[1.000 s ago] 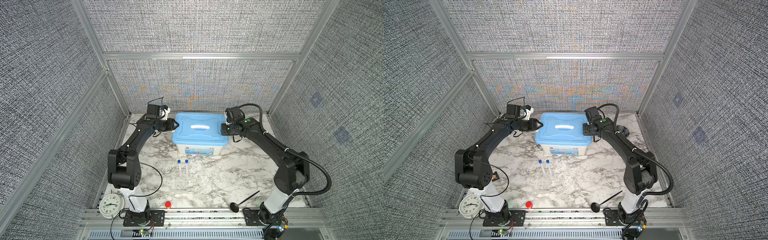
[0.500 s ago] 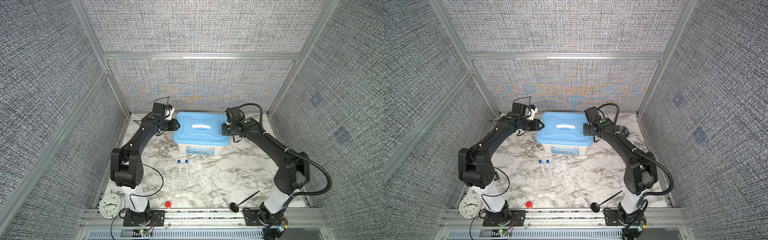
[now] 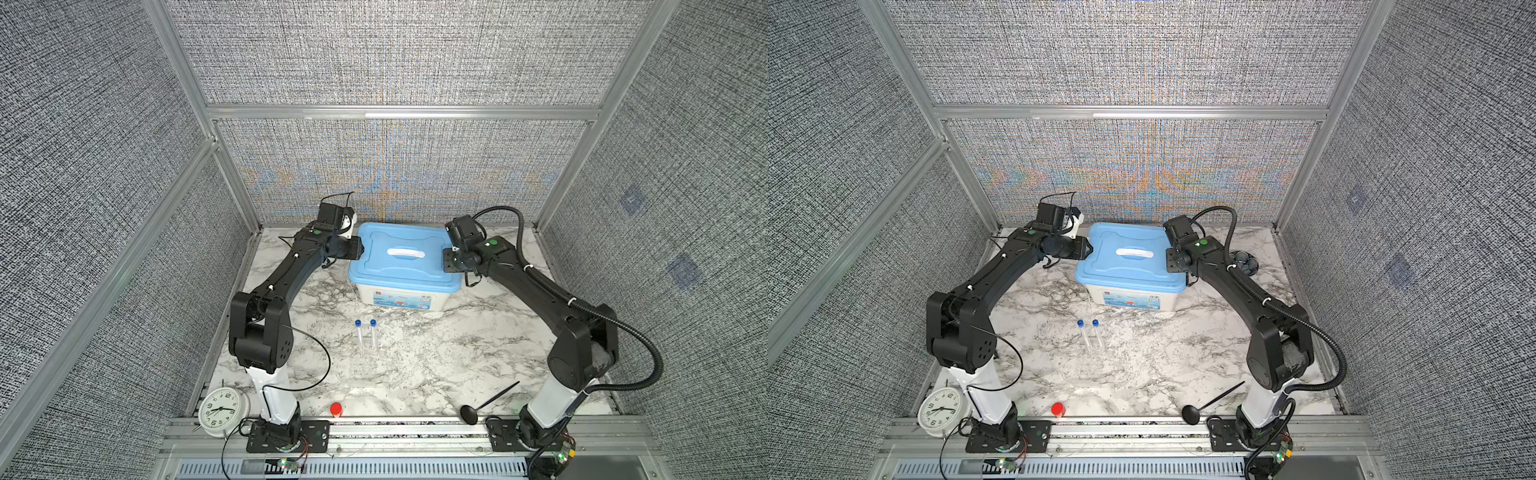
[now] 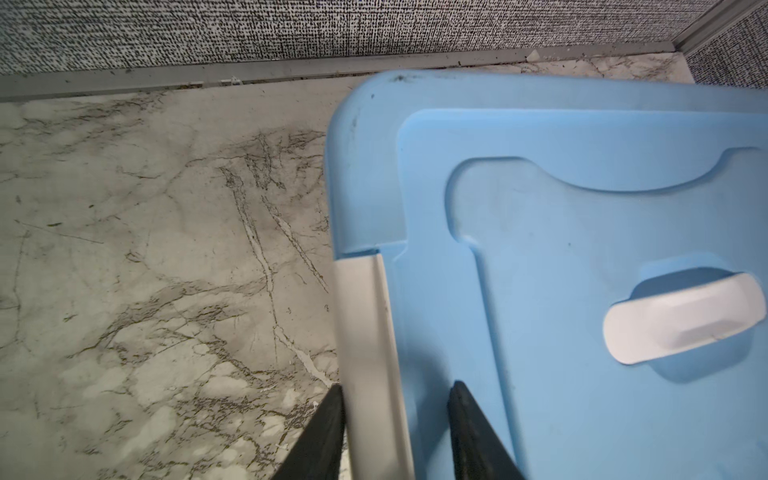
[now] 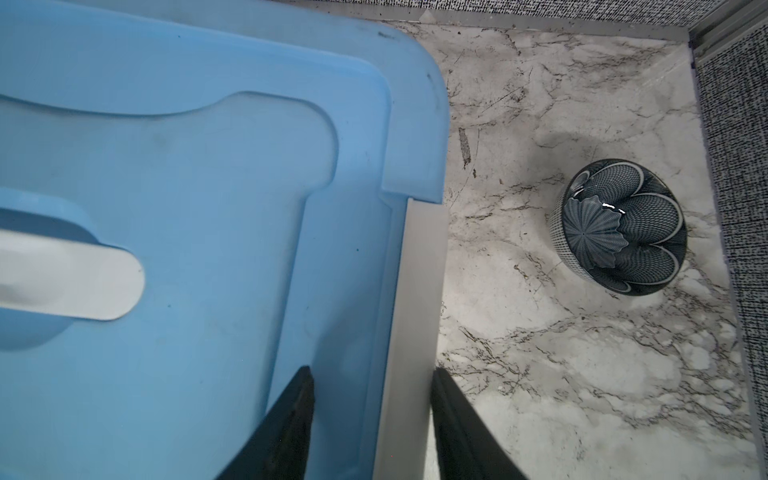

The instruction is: Organize the chemistry lab equipment

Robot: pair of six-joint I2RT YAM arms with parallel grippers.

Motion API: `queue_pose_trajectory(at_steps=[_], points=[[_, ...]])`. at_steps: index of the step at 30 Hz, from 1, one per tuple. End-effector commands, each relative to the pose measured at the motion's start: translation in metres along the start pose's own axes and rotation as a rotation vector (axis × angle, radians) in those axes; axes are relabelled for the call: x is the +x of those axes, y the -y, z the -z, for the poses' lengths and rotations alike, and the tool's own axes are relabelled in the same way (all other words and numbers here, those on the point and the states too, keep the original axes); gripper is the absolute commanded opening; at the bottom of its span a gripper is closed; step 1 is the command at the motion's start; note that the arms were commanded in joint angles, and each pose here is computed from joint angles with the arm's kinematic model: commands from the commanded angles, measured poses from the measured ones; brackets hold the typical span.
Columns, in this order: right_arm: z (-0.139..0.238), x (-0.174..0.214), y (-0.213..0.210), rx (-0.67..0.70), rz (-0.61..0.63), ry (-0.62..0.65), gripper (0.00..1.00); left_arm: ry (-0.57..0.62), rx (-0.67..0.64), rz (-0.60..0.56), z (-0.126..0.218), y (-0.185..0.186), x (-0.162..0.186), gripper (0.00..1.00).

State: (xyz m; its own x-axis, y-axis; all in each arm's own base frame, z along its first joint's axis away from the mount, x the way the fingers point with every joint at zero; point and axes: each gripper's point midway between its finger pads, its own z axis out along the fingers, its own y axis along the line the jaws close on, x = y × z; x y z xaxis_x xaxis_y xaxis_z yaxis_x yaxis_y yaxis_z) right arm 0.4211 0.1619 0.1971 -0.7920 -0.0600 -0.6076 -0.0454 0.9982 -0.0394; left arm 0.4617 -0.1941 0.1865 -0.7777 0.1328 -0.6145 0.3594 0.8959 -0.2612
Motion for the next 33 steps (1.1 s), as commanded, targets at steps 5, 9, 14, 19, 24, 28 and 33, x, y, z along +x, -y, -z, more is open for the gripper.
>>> queue_pose_trajectory(at_steps=[5, 9, 14, 19, 24, 28, 33], points=[[0.0, 0.023, -0.026, -0.125, 0.03, -0.106, 0.47, -0.049, 0.124, -0.019, 0.005, 0.029, 0.012, 0.46], [-0.001, 0.023, -0.025, -0.112, 0.037, -0.115, 0.48, -0.02, 0.12, -0.038, 0.015, 0.027, 0.008, 0.58], [0.004, 0.015, -0.022, -0.1, 0.047, -0.103, 0.51, -0.009, 0.064, 0.025, 0.029, 0.012, 0.001, 0.61], [0.015, 0.003, -0.021, -0.108, 0.066, -0.077, 0.6, 0.016, 0.039, 0.051, 0.05, 0.004, -0.009, 0.65], [0.032, -0.01, -0.016, -0.116, 0.066, -0.027, 0.68, 0.091, -0.036, 0.066, 0.081, -0.013, -0.021, 0.71], [0.055, -0.022, -0.014, -0.144, 0.043, 0.045, 0.72, 0.19, -0.133, 0.044, 0.115, -0.024, -0.031, 0.74], [0.103, -0.038, 0.0, -0.179, 0.012, 0.246, 0.86, 0.345, -0.233, 0.054, 0.167, -0.031, -0.035, 0.84]])
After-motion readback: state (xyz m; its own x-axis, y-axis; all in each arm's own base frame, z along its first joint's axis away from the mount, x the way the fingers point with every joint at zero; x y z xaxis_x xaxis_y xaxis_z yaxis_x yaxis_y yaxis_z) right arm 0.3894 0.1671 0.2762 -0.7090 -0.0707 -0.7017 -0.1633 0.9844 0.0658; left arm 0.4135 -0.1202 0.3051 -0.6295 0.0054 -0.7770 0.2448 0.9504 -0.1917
